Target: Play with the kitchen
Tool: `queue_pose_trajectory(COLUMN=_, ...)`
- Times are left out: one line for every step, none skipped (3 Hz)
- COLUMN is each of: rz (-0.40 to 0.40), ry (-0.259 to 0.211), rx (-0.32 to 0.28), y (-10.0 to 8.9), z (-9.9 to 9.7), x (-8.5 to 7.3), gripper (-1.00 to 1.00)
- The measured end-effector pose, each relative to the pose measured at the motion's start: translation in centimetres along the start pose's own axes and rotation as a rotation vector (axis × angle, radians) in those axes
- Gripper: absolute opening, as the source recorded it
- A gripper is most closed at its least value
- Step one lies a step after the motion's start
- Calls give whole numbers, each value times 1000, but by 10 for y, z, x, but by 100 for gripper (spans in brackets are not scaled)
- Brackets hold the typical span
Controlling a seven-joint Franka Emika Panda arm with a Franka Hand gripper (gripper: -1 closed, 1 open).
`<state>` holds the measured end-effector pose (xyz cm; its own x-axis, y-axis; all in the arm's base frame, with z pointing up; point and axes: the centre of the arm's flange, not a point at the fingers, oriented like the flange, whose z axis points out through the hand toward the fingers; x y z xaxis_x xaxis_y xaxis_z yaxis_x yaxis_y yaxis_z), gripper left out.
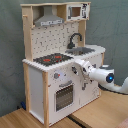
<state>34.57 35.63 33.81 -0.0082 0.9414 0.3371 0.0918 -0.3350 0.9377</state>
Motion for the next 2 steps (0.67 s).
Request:
queue_pose_trajectory(rz=1, ry=0, rx=2, y=-1, z=0, x=0, gripper=100)
queue_pose_trajectory(rz=2, ry=-5, rx=24, y=-15, z=-1, x=-4, gripper=100)
